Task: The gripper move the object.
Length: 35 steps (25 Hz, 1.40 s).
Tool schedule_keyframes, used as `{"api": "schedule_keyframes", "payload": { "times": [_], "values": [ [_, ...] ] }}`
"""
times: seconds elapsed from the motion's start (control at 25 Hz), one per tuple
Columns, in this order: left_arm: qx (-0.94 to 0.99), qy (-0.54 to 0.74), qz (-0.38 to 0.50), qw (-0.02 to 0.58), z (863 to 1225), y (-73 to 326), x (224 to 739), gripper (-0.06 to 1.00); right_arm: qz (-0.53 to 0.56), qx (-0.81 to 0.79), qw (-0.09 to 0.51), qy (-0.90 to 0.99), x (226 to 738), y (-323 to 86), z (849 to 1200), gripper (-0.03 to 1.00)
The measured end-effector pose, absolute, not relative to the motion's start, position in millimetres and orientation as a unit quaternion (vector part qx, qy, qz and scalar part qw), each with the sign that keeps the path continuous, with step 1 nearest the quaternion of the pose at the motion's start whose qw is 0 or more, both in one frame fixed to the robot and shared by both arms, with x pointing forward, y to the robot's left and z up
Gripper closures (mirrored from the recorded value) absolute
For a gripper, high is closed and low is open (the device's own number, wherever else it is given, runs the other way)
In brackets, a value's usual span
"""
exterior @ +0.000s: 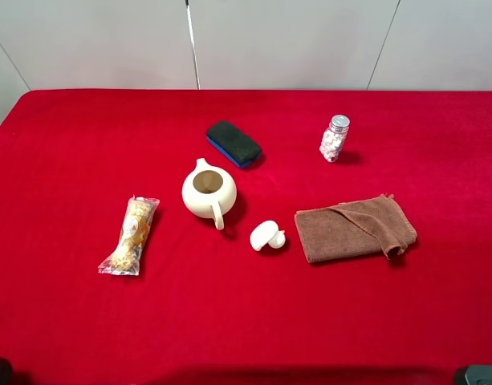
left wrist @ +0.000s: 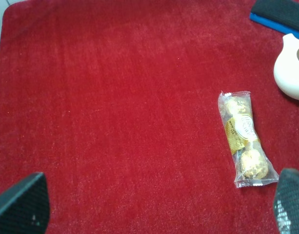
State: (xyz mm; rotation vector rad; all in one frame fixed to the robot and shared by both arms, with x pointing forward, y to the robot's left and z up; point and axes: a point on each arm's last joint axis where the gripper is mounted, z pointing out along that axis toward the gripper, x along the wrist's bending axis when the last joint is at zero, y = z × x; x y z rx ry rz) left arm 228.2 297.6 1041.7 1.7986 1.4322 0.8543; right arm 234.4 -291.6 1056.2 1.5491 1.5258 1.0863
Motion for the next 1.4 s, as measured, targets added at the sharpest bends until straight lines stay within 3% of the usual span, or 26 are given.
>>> {"api": "schedule_keyframes", "payload": {
  "times": [1.4],
  "values": [
    [0.69,0.55,0.328,0.338,1041.7,297.6,228.2,0.04,0.425,0.597,0.343,0.588,234.4,-290.3,1056.4,0.27]
  ]
}}
